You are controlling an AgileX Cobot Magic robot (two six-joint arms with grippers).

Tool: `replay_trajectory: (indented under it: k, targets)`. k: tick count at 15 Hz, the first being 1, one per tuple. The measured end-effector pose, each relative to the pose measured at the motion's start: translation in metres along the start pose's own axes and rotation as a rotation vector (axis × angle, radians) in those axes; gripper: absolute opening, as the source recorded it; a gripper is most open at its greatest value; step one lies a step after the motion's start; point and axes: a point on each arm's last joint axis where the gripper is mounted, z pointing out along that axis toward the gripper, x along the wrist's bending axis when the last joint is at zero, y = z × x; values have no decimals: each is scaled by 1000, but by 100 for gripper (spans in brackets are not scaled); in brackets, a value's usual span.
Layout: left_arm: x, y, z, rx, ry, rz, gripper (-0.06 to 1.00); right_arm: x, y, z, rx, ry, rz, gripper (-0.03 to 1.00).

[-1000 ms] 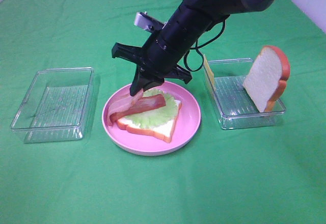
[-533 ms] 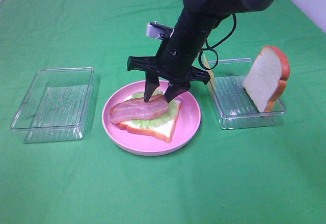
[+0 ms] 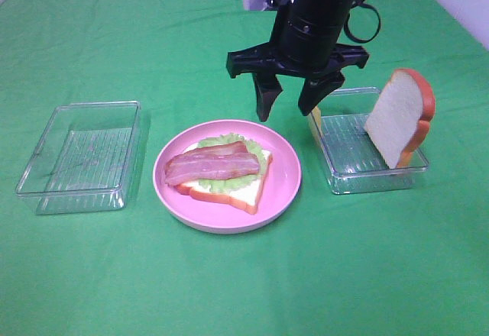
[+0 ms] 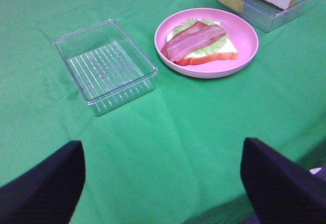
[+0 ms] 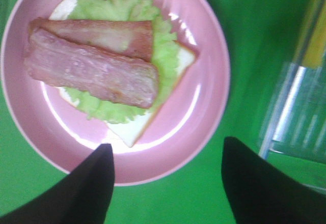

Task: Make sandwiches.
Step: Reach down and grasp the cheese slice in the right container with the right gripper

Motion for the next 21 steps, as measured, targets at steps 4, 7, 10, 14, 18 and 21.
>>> replay_trajectory:
  k: [4, 7, 10, 14, 18, 21]
  targets:
    - [0, 0, 0, 0, 0, 0, 79, -12, -1, -19, -36, -92, -3, 58]
    - [0, 0, 0, 0, 0, 0, 79, -44, 14, -40, -87, -40, 106, 58]
    - [0, 0, 0, 0, 0, 0, 79, -55, 23, -44, -149, -23, 124, 58]
    - [0, 0, 0, 0, 0, 0, 79, -56, 38, -15, -114, -27, 123, 57]
    - [0, 0, 0, 0, 0, 0, 79, -57, 51, 29, -38, -38, 125, 57]
    - [0, 0, 0, 0, 0, 0, 79, -60, 54, 50, -3, -58, 120, 57]
